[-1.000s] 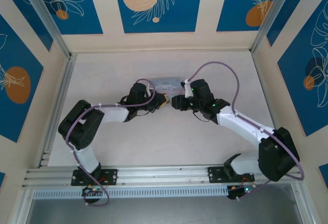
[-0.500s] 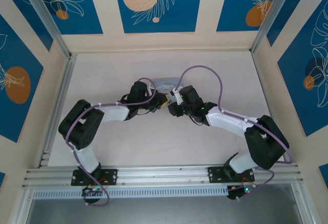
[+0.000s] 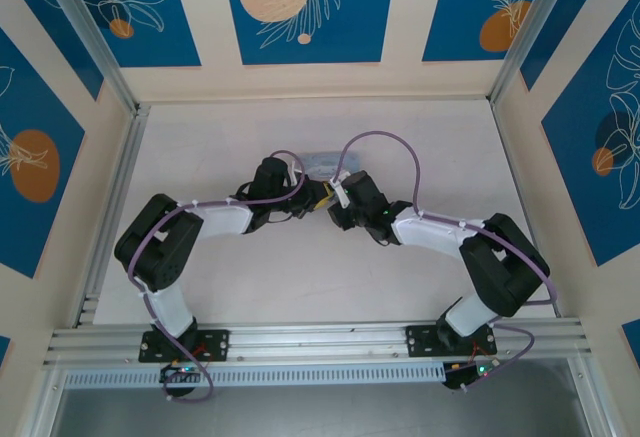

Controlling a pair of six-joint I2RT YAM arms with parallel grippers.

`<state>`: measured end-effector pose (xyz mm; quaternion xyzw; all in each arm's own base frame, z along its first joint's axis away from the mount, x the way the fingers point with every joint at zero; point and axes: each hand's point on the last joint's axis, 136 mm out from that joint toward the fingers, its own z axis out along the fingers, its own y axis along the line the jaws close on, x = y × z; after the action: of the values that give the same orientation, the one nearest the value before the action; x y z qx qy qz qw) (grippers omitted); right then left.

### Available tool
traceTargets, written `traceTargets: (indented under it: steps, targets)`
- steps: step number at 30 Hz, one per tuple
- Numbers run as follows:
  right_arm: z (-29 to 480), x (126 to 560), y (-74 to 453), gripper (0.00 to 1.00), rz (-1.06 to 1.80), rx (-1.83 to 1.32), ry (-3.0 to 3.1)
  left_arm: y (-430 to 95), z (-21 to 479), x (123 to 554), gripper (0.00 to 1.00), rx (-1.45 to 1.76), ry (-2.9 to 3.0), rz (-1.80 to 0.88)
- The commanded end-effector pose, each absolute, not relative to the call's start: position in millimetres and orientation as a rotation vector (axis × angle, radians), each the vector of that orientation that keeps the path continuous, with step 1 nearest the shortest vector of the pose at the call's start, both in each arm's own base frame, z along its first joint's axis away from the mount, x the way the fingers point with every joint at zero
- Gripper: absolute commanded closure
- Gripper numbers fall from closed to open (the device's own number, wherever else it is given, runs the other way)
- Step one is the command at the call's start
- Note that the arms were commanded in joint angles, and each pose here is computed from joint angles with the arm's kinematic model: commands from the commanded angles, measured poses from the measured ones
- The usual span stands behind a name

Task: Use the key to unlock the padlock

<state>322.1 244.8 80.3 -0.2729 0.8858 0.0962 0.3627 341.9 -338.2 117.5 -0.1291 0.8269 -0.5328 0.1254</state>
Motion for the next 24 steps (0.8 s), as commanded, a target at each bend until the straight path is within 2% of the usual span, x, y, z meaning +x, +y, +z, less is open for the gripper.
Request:
traceTargets:
  steps: [1,12,19,24]
  targets:
    - [100.4,336.4,253.8,0.65,0.238,-0.689,2.206,-345.1,129.9,346.4,1.0,-0.338,2.387,-1.609]
    - [110.1,341.9,262.4,0.7,0.277,-0.668,2.195,-345.1,127.9,345.9,1.0,-0.334,2.388,-1.611]
    - [111.6,342.2,266.3,0.86,0.319,-0.653,2.201,-344.3,124.2,344.3,1.0,-0.337,2.397,-1.609]
    - [120.0,336.4,267.2,0.92,0.42,-0.625,2.207,-344.0,118.8,342.9,1.0,-0.342,2.407,-1.604]
